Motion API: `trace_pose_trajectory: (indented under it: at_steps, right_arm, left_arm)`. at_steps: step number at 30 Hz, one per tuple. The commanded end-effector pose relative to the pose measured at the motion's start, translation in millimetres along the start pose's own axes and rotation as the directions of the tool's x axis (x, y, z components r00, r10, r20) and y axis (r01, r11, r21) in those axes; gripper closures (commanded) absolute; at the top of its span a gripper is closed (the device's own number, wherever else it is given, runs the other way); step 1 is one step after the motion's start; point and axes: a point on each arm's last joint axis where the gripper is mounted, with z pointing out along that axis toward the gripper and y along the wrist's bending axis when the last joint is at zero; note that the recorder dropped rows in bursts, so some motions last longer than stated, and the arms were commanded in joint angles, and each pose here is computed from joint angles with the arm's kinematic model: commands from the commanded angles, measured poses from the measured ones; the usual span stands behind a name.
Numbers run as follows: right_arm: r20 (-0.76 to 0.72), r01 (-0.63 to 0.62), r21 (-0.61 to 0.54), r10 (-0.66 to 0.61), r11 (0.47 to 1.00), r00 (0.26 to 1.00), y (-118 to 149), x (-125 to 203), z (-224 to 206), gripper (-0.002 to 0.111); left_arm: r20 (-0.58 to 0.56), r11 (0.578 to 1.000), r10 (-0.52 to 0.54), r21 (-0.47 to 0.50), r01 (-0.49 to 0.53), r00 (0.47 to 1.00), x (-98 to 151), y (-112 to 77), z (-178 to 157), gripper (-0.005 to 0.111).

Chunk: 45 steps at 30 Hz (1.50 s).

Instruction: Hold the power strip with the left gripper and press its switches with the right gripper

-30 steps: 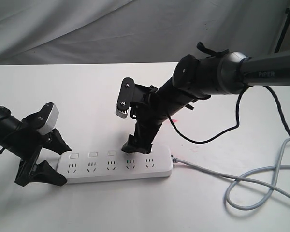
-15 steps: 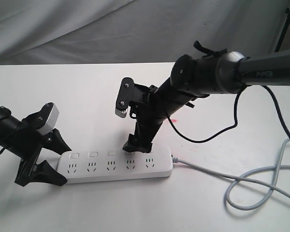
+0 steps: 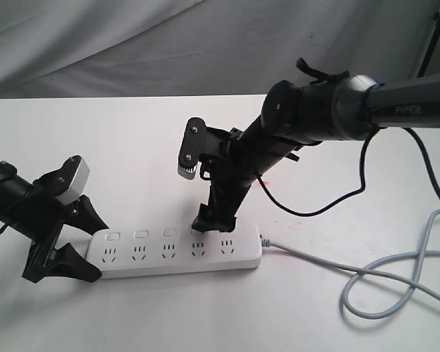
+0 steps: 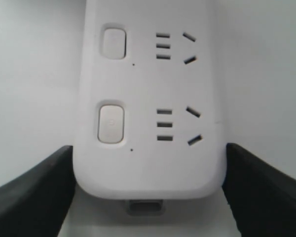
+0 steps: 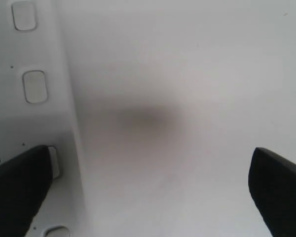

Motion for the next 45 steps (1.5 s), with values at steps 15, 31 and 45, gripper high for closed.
trace_pose_trajectory:
  at_steps: [15,31,45]
  right_arm:
    - [0.112,0.012,0.059,-0.018,0.998,0.994,-2,-26,-58,0.003]
    - [0.060,-0.036,0.075,0.031,0.997,0.998,-7,4,-53,0.003]
    - [0.018,-0.051,0.029,0.050,0.998,0.999,-5,17,-28,0.003]
  left_arm:
    - [-0.016,1.000,0.005,0.001,-0.005,1.000,1,0.8,2,0.104]
    - [-0.016,1.000,0.005,0.001,-0.005,1.000,1,0.8,2,0.104]
    - [-0.016,1.000,0.005,0.001,-0.005,1.000,1,0.8,2,0.104]
